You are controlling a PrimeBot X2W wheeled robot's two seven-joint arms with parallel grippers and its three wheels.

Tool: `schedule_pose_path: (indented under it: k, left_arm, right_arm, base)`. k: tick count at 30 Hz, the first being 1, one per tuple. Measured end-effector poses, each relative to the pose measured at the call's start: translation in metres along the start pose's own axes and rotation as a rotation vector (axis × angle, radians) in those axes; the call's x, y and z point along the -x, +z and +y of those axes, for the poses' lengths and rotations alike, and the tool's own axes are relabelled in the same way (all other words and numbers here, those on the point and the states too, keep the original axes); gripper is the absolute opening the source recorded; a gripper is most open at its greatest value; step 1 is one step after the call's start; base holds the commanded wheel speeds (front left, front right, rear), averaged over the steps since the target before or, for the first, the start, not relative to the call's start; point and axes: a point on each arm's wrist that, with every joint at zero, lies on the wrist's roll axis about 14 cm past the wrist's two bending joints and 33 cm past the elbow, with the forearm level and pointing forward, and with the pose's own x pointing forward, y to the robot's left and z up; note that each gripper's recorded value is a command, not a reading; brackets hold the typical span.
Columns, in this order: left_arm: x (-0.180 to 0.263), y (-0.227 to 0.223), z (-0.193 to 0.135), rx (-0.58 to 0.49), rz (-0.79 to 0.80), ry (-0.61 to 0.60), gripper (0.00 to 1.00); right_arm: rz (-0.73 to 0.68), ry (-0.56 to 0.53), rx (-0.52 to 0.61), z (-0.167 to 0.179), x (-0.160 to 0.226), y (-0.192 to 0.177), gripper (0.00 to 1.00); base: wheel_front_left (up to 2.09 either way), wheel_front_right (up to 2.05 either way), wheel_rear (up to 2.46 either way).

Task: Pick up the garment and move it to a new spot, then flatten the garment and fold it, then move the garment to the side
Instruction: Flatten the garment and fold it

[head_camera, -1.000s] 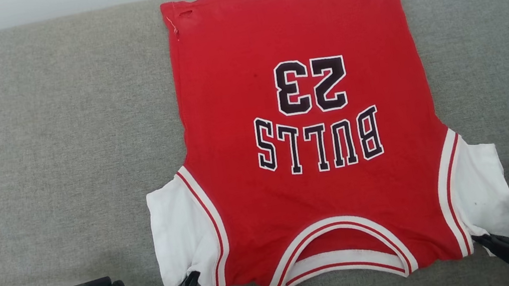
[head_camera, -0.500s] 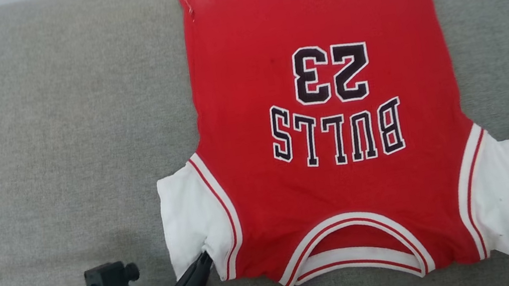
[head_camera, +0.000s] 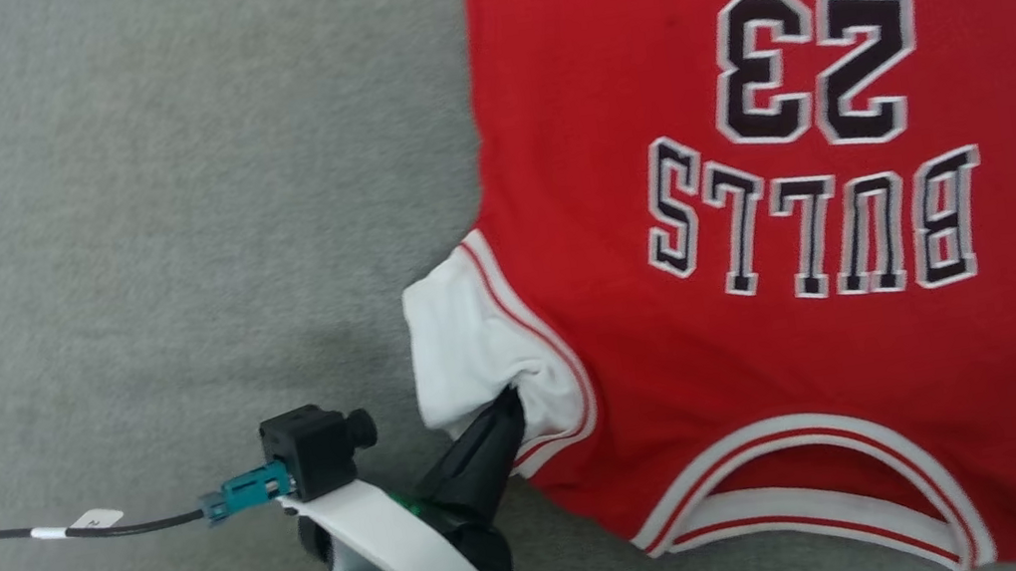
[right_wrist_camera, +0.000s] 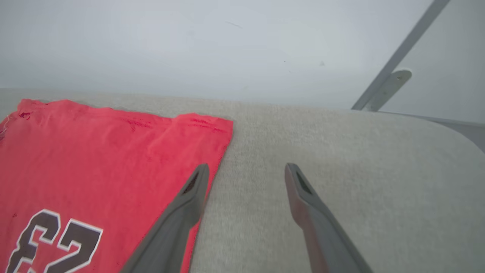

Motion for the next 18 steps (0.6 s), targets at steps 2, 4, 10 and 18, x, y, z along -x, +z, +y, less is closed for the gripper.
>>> schedule_pose_path:
  k: [2, 4, 10, 18]
  left_arm:
    - [0.000, 0.000, 0.003, 0.007, -0.014, 0.013, 0.00]
    - [0.001, 0.000, 0.006, 0.012, -0.024, 0.022, 0.00]
    - [0.003, 0.000, 0.007, 0.019, -0.042, 0.039, 0.00]
    - [0.003, 0.000, 0.013, 0.023, -0.055, 0.064, 0.00]
  right_arm:
    - [0.072, 0.003, 0.001, 0.008, -0.024, -0.008, 1.00]
    - [0.156, 0.009, 0.005, 0.016, -0.045, -0.022, 1.00]
    - [0.288, -0.031, 0.072, 0.017, -0.079, -0.051, 1.00]
    - [0.347, -0.027, 0.076, 0.024, -0.108, -0.071, 1.00]
  base:
    - [0.00, 0.00, 0.00]
    - [0.00, 0.00, 0.00]
    - [0.00, 0.00, 0.00]
    - [0.00, 0.00, 0.00]
